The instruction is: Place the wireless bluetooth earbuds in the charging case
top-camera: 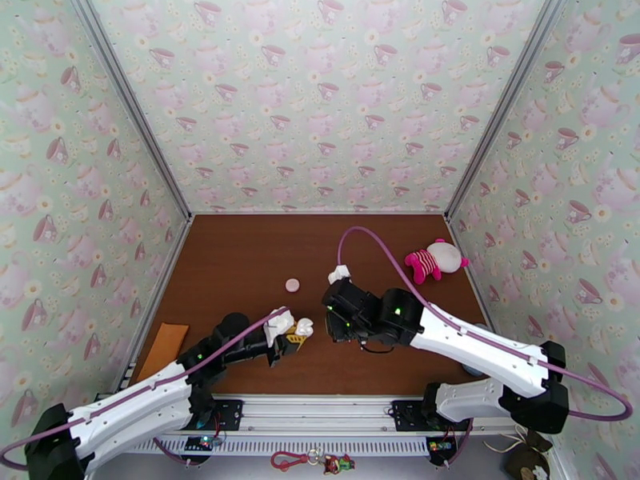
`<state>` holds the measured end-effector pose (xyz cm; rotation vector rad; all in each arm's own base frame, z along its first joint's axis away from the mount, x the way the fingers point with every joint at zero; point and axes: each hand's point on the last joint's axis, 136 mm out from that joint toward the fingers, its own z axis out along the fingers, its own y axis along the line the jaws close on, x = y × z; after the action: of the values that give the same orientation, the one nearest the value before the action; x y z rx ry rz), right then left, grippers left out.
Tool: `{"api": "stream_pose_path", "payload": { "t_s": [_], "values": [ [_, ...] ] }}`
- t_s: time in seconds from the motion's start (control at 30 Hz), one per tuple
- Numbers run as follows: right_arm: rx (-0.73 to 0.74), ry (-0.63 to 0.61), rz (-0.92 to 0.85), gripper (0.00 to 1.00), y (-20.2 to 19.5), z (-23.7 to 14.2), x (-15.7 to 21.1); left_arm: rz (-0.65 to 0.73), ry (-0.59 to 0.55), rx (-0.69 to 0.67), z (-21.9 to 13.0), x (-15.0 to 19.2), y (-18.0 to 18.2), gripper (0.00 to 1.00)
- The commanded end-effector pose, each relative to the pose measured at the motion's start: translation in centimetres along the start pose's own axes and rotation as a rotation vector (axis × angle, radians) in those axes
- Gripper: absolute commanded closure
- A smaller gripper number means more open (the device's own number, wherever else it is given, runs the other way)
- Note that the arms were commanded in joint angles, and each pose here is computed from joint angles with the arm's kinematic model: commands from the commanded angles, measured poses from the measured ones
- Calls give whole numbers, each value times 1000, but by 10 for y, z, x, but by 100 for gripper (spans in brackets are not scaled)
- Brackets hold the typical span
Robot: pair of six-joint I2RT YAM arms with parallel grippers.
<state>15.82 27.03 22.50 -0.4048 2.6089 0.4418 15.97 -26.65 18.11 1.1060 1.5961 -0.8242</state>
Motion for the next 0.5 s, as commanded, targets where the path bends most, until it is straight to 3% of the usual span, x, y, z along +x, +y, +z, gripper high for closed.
{"api": "stream_pose_path", "payload": {
  "t_s": [0.0, 0.47],
  "values": [
    [-59, -123, 29, 80, 15, -21, -24, -27, -86, 41, -2, -29, -5, 100],
    [-145, -231, 17, 81, 48, -23, -32, -62, -146, 54, -4, -32, -5, 100]
  ]
}}
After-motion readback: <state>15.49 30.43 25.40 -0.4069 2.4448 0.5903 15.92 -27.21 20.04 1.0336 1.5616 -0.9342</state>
